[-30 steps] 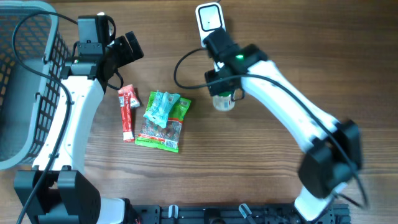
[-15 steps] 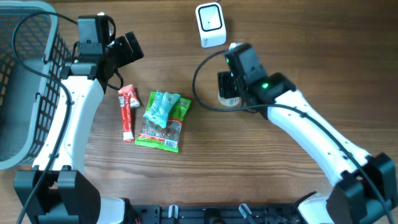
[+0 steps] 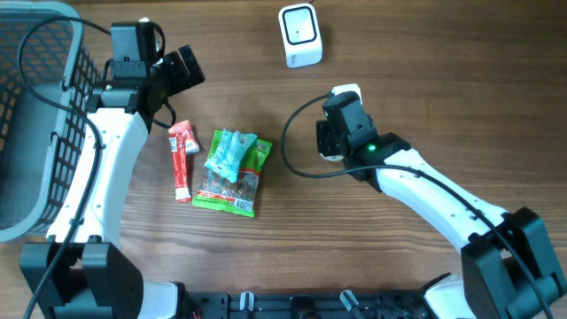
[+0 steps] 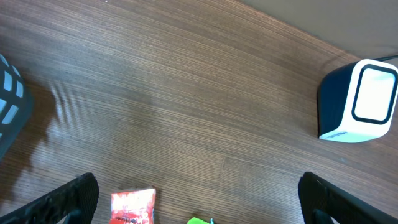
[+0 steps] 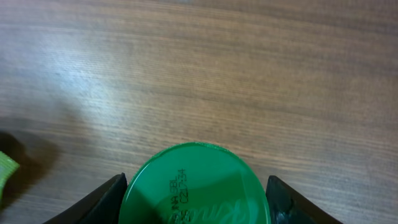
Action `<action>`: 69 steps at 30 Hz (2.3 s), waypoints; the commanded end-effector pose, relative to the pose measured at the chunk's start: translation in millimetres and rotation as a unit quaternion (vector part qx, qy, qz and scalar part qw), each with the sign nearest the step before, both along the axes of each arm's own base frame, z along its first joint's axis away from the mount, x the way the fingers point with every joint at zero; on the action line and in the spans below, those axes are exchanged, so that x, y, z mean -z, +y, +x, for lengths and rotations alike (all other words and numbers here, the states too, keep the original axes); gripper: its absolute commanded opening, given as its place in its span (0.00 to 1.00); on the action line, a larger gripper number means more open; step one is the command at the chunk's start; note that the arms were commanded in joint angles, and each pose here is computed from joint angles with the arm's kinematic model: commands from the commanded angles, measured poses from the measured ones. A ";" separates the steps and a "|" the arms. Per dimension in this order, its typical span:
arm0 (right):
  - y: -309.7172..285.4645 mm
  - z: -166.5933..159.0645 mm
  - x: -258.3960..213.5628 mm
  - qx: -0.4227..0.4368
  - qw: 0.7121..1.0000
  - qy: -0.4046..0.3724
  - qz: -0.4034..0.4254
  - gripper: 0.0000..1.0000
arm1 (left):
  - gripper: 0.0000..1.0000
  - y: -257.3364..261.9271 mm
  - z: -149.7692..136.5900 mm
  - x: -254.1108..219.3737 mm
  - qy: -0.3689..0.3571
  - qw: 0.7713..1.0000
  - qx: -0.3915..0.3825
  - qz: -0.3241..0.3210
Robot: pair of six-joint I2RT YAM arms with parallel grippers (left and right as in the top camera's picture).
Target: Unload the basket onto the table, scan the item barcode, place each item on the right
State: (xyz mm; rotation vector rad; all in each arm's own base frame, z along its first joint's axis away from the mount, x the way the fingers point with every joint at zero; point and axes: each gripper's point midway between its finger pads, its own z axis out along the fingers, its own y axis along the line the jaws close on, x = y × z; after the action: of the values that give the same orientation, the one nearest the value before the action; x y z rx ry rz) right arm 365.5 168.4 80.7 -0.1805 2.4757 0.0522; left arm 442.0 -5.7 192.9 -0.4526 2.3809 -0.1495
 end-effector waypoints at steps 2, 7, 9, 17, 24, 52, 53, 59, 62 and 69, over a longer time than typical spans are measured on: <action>-3.4 -0.9 6.7 0.007 1.000 0.001 -0.010 0.79 | 1.00 1.7 1.3 4.8 0.005 1.000 -0.004 0.003; 1.9 -1.4 -6.8 -0.003 1.000 0.002 0.005 1.00 | 1.00 1.7 1.3 4.8 0.005 1.000 -0.004 0.003; 5.3 -0.9 -23.5 -0.010 1.000 0.022 0.018 1.00 | 1.00 1.7 1.3 4.8 0.005 1.000 -0.004 0.003; 4.8 -12.9 -117.0 -0.084 0.991 0.096 0.034 1.00 | 1.00 1.7 1.3 4.8 0.005 1.000 -0.004 0.003; 3.8 -31.0 -61.0 -0.091 0.971 0.219 0.006 1.00 | 1.00 1.7 1.3 4.8 0.005 1.000 -0.004 0.003; 3.4 -32.1 47.4 -0.097 0.940 0.325 -0.041 0.86 | 1.00 1.7 1.3 4.8 0.005 1.000 -0.004 0.003; 3.2 -32.3 48.9 -0.097 0.940 0.324 -0.041 0.86 | 1.00 1.7 1.3 4.8 0.005 1.000 -0.004 0.003; 2.0 -35.0 63.1 -0.078 0.943 0.323 -0.033 0.89 | 1.00 1.7 1.3 4.8 0.005 1.000 -0.004 0.003; 1.3 -35.9 65.0 -0.077 0.942 0.324 -0.033 0.97 | 1.00 1.7 1.3 4.8 0.005 1.000 -0.004 0.003; 1.3 -35.9 65.0 -0.077 0.942 0.324 -0.033 0.76 | 1.00 1.7 1.3 4.8 0.005 1.000 -0.004 0.003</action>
State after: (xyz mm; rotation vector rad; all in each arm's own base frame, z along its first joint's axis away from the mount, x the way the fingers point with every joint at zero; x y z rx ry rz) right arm 335.9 170.4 22.9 -0.4543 3.0822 0.1034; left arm 442.1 -5.7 192.4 -0.4528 2.3820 -0.1493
